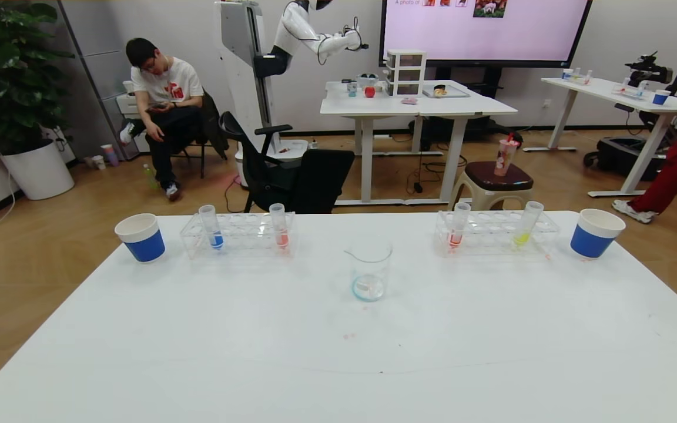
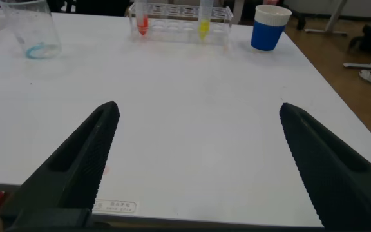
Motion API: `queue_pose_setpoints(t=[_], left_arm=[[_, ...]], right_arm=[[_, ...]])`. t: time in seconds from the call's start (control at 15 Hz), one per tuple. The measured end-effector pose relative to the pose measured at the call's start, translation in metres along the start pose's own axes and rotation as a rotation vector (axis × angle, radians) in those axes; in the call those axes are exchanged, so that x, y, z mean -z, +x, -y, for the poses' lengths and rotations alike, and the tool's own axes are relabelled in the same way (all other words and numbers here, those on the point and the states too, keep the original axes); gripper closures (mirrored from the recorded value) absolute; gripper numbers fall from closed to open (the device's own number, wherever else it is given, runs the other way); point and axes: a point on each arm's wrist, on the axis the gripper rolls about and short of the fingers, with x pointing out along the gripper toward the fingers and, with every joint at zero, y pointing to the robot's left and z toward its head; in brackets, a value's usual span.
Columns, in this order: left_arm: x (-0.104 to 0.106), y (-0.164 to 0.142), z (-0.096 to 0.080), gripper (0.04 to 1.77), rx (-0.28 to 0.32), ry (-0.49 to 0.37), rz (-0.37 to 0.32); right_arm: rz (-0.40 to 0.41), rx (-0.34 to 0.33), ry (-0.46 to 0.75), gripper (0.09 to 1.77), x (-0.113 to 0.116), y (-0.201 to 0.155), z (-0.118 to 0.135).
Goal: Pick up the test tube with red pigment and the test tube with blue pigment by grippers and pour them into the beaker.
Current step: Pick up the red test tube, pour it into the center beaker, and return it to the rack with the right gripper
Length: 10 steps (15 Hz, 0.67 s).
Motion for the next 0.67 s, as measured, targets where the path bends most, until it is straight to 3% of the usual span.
queue_pose_setpoints(t=[0.67], left_arm=[[0.0,0.0,0.0,0.06,0.0,0.0,0.0]], right_arm=[[0.001,0.0,-0.003,0.12,-0.0001,0.0,0.0]])
